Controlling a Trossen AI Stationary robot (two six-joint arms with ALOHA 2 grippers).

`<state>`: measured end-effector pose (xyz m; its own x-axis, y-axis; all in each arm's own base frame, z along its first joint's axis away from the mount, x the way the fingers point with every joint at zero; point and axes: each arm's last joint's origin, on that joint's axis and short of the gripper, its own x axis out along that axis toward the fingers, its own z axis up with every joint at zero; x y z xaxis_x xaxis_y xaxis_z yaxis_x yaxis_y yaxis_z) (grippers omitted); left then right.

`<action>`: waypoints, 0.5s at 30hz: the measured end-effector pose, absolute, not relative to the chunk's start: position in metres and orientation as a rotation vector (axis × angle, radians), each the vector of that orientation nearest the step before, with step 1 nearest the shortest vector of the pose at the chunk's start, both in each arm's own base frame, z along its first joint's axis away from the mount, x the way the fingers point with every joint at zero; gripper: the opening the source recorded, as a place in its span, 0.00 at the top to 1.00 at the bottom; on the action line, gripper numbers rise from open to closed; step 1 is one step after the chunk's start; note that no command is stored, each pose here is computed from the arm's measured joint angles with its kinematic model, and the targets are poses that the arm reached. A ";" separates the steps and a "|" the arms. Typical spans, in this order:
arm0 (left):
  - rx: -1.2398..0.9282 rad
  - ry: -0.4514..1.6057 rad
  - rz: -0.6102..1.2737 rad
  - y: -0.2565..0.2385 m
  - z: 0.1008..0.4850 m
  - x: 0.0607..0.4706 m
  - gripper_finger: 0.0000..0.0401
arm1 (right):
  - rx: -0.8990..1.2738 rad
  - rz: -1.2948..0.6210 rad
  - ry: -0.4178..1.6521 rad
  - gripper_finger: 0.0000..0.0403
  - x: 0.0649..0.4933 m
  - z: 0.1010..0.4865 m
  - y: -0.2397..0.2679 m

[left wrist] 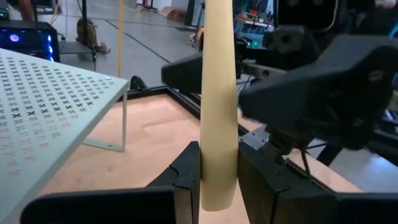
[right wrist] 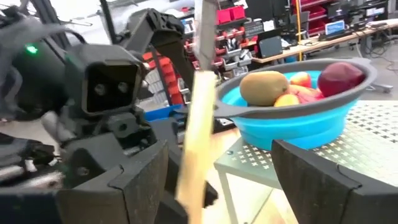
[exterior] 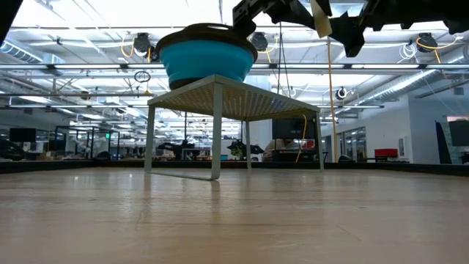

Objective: Pick & Place Fruit
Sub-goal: Put the knife on the shelf

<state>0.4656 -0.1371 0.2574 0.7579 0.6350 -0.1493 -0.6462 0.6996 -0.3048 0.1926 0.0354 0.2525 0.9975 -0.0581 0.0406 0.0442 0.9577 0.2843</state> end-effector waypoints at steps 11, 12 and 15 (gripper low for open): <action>-0.368 0.017 0.685 -0.127 0.261 0.471 0.81 | 0.328 -0.045 -0.033 0.32 0.195 0.250 0.033; -0.368 0.017 0.686 -0.127 0.261 0.471 0.81 | 0.332 -0.050 -0.037 0.32 0.195 0.250 0.032; -0.371 0.014 0.684 -0.128 0.261 0.471 0.81 | 0.336 -0.064 -0.041 0.33 0.196 0.250 0.029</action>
<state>0.4706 -0.1276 0.2612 0.7775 0.6147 -0.1331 -0.6195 0.7122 -0.3301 0.1957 0.0294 0.2504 0.9971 -0.0700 0.0298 0.0563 0.9421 0.3306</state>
